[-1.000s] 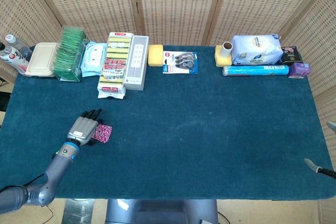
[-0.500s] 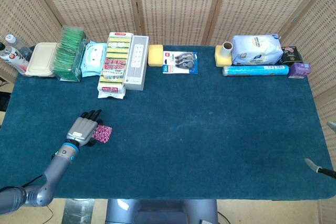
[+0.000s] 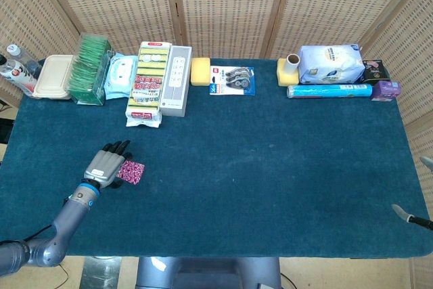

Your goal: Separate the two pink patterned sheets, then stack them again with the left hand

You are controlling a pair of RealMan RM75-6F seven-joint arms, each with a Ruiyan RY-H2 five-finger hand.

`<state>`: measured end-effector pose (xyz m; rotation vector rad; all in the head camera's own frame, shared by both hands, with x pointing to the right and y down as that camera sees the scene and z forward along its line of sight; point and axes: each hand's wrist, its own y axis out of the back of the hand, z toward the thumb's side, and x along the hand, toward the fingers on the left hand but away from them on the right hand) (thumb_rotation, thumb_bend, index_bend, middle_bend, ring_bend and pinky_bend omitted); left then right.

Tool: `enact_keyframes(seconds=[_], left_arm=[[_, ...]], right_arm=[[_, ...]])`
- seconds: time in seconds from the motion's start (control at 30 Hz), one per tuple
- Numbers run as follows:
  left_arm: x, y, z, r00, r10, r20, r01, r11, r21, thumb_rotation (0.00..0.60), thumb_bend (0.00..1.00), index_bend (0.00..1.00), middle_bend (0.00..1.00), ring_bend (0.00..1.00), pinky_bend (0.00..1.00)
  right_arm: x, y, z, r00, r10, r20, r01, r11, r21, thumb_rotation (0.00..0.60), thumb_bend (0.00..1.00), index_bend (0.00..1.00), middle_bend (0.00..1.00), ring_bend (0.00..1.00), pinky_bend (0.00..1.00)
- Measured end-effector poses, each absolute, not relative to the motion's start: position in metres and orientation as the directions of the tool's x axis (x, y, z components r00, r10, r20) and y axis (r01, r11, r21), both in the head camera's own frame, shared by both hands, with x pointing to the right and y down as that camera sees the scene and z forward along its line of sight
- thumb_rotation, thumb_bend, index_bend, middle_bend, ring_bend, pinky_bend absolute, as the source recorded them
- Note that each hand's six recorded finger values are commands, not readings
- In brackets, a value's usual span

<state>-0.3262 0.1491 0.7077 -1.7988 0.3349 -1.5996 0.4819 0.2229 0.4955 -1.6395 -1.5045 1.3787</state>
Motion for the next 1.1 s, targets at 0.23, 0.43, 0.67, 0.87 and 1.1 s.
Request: enact_keyframes(seconds=[0.23,0.43,0.67,0.87,1.1], left_arm=[[-0.332,0.141,0.685,0.217,-0.656,0.723,0.193,-0.697,-0.690,0.600,0.12,0.00,0.00,0.00,0.10],[-0.358,0.139,0.642,0.204,-0.750,0.629,0.131,-0.616,-0.777,0.600,0.12,0.00,0.00,0.00,0.10],[-0.399,0.167,0.592,0.135,-0.838,0.529,0.046,-0.528,-0.848,0.600,0.12,0.00,0.00,0.00,0.10],[-0.425,0.203,0.566,0.095,-0.865,0.492,-0.045,-0.498,-0.866,0.600,0.12,0.00,0.00,0.00,0.10],[-0.447,0.232,0.544,0.036,-0.884,0.466,-0.102,-0.467,-0.878,0.600,0.12,0.00,0.00,0.00,0.10]], right_arm=[[0.482,0.223,0.496,-0.135,0.935,-0.328,0.403,-0.251,-0.880,0.600,0.00,0.12,0.00,0.00,0.00],[0.481,0.223,0.498,-0.135,0.934,-0.330,0.386,-0.257,-0.886,0.600,0.00,0.12,0.00,0.00,0.00],[0.473,0.225,0.501,-0.112,0.935,-0.336,0.354,-0.278,-0.893,0.600,0.00,0.12,0.00,0.00,0.00],[0.470,0.226,0.500,-0.114,0.942,-0.316,0.307,-0.269,-0.913,0.600,0.00,0.12,0.00,0.00,0.00],[0.470,0.226,0.498,-0.133,0.949,-0.286,0.248,-0.247,-0.937,0.600,0.00,0.18,0.00,0.00,0.00]])
